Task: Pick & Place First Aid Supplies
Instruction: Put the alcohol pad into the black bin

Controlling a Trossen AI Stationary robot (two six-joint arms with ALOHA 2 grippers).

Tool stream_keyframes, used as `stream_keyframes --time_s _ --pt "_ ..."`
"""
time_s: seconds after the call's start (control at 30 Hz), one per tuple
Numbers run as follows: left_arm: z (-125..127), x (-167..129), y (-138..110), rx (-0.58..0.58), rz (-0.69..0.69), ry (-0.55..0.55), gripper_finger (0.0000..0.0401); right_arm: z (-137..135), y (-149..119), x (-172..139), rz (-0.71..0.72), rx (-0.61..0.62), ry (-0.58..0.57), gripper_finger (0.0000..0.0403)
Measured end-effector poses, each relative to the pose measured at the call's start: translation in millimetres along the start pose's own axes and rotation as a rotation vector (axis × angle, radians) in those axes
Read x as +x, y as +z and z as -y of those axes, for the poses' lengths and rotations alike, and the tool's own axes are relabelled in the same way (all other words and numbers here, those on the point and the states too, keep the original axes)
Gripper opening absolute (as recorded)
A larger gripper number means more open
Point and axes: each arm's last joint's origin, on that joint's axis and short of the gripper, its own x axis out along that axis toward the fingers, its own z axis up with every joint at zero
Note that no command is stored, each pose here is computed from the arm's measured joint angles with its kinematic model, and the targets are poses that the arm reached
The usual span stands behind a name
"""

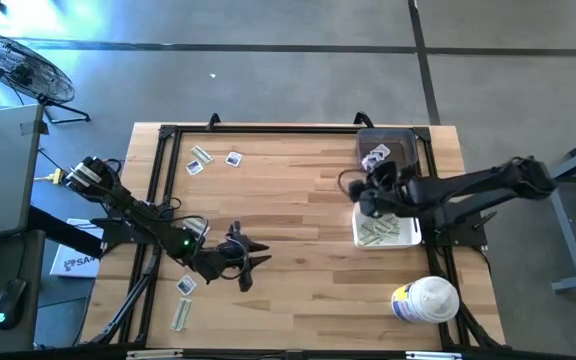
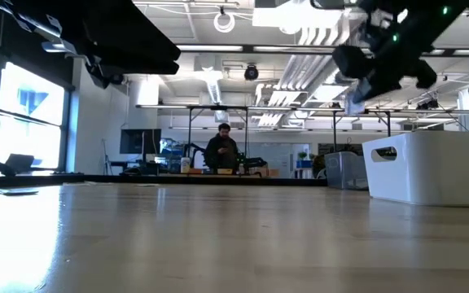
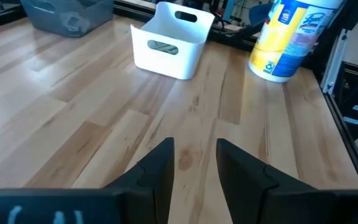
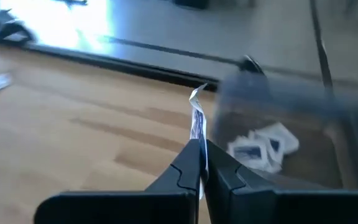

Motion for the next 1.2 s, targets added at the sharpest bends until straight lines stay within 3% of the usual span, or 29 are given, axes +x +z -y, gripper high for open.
stream_keyframes --time_s 0.27,0.57,0.8,1.2 --pt "1 0 -1 -0.017 -0.03 -0.041 0.0117 34 -17 47 0.042 0.329 -0.045 0.0003" --pt "1 0 -2 -0.033 -0.036 -0.046 0.0117 56 -28 77 0.127 0.549 -0.065 0.0002" --pt "1 0 -1 -0.035 -0.029 -0.041 0.0117 60 -33 96 0.112 0.591 -0.147 0.0002" --pt "1 6 -10 -0.009 -0.044 -0.013 0.0117 60 -50 133 -0.009 0.609 -0.176 0.0007"
